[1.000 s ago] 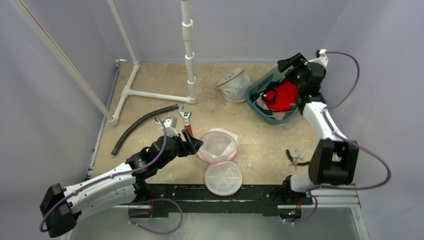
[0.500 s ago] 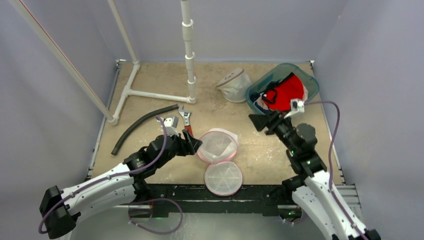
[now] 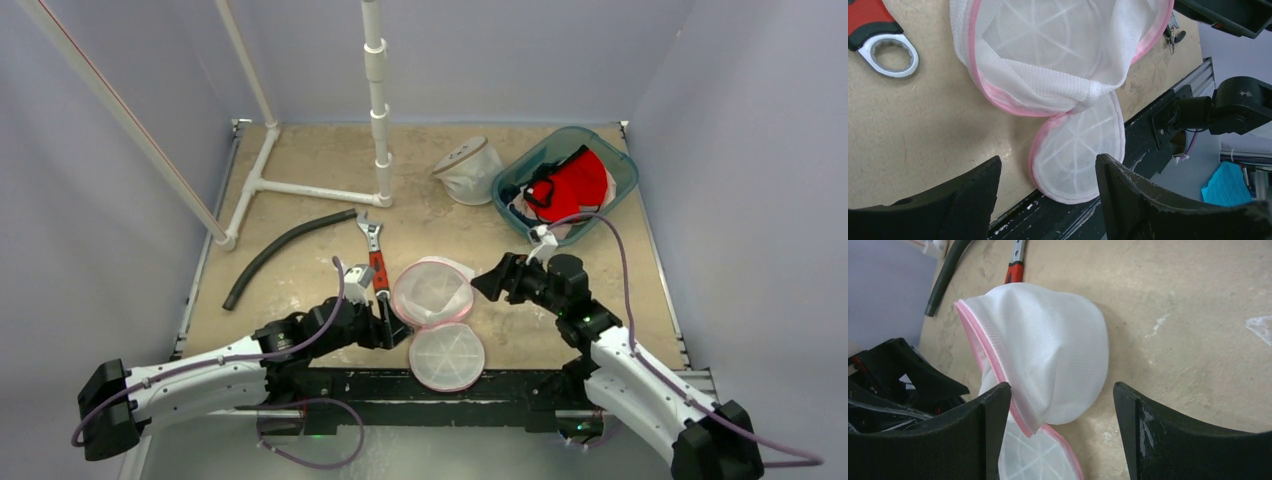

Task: Unzip the laundry bag and remove the bra
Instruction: Close the laundry bag at the center of the board.

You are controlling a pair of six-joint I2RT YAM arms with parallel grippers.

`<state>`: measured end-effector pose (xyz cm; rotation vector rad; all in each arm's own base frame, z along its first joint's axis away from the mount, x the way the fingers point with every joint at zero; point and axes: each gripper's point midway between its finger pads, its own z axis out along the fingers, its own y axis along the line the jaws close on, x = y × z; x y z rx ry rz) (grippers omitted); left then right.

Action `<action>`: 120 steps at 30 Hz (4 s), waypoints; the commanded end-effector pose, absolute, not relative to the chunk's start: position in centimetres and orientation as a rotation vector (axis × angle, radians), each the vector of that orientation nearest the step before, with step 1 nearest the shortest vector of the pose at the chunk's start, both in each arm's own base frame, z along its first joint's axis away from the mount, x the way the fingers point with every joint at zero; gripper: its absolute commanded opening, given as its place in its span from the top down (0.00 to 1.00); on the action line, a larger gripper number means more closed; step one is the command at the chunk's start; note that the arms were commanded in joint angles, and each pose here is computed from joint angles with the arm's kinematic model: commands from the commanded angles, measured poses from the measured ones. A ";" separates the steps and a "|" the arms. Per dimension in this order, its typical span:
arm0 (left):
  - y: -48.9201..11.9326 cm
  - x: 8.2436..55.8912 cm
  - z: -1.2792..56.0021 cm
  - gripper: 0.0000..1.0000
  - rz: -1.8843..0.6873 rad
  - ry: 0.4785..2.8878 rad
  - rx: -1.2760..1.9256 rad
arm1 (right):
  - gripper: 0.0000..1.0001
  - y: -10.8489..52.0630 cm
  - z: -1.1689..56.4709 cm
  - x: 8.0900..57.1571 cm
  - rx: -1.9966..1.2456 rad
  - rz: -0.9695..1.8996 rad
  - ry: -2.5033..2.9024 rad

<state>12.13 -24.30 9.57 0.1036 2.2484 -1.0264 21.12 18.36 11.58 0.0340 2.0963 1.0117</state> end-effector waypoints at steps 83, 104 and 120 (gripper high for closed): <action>-35.0 4.2 14.6 1.00 -0.633 1.730 1.280 | 0.18 17.3 25.6 19.3 -0.013 1.021 1.652; -32.2 16.5 22.5 1.00 -0.964 1.754 0.677 | 0.18 16.1 22.0 20.7 0.155 0.977 1.680; -26.2 25.6 21.9 1.00 -1.086 1.765 0.164 | 0.19 19.4 19.2 22.2 0.068 1.052 1.737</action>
